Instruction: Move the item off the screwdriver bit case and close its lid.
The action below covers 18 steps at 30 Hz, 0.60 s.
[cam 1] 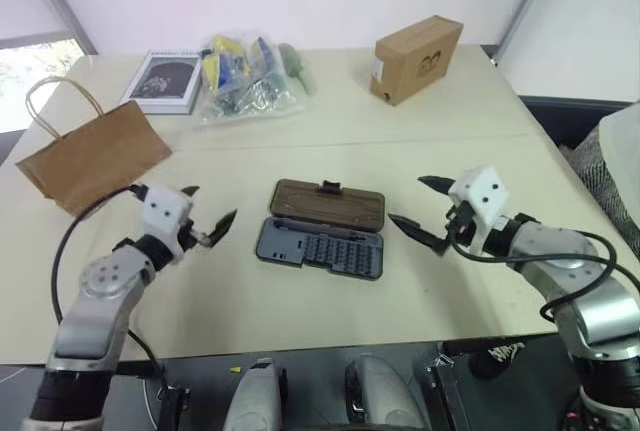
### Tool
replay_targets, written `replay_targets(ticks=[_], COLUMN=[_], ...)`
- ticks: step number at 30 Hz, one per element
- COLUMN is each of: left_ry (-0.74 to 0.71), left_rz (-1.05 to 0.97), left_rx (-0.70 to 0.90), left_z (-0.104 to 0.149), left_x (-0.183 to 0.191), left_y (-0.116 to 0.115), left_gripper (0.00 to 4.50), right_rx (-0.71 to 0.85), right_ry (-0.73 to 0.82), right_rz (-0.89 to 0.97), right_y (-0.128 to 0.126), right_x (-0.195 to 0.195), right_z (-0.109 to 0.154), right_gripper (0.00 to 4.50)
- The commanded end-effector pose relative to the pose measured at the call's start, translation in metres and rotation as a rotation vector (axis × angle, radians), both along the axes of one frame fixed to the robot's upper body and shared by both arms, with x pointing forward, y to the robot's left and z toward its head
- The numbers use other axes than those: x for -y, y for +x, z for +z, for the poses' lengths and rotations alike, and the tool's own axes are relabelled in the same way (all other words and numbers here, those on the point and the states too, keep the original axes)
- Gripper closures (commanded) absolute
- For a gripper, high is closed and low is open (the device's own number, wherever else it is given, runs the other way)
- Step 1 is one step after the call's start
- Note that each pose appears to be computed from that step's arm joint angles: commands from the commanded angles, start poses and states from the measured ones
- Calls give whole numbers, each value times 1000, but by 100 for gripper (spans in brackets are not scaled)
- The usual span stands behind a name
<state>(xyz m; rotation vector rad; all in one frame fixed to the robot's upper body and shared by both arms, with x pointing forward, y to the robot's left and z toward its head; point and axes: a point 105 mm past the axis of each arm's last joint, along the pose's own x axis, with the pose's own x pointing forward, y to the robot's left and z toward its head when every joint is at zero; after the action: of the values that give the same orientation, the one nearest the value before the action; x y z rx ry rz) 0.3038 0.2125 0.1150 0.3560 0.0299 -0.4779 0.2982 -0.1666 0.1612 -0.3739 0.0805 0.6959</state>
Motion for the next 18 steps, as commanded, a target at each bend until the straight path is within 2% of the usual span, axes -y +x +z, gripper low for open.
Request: replay_targets(ticks=[1,8,18], left_ry=[34,40,15], left_rz=[-33,-70,-87], left_rx=[53,79,98], left_z=[8,16,21], left_x=[-1,5,18], left_y=[1,10,13], left_gripper=[2,2,2], right_rx=[42,-52,-138], right_ry=[-13,-86,-273], right_rz=[-55,-76,93], right_y=[7,28,67], right_x=[0,-7,-33], right_z=[14,8,-15], right_gripper=[0,0,0])
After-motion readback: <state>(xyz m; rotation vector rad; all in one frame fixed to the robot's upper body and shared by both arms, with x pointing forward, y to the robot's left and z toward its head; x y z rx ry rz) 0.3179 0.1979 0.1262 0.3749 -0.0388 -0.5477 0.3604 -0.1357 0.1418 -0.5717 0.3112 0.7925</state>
